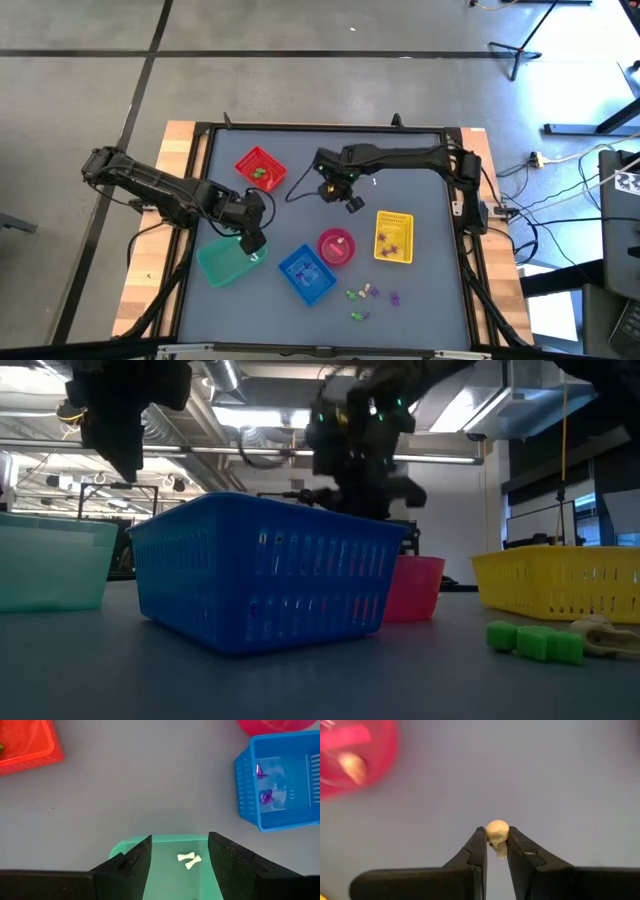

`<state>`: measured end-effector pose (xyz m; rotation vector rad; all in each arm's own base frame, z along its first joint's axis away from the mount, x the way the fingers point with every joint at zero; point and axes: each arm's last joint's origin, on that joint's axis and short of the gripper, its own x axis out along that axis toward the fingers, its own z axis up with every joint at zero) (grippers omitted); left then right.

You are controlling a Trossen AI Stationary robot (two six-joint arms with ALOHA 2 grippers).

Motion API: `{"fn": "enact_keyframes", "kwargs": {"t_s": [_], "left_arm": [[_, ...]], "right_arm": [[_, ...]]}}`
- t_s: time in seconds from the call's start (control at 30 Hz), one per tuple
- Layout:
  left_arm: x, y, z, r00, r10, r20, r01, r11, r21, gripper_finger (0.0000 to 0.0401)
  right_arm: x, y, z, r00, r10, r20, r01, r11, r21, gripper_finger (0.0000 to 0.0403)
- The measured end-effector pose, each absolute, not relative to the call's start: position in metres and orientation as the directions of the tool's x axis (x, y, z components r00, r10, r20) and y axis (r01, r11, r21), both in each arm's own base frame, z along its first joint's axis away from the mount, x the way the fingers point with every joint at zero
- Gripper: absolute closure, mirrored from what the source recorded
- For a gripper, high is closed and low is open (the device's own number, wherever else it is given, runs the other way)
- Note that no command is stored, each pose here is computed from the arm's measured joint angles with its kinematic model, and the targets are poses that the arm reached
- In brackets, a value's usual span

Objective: Sort Halloween decoration
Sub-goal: Put the white skull toy into the pink bin

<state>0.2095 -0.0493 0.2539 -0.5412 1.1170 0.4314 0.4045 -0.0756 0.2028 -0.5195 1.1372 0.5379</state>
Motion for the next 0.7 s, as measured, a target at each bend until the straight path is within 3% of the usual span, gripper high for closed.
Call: {"fn": "enact_keyframes", "kwargs": {"t_s": [0.7], "left_arm": [[0.211,-0.048,0.255,0.400,0.109,-0.910,-0.591,0.790,-0.165,0.0223]], "right_arm": [[0.401,0.061,0.213,0.190,0.221,-0.957,-0.846,0.531,-0.046,0.0340]]}}
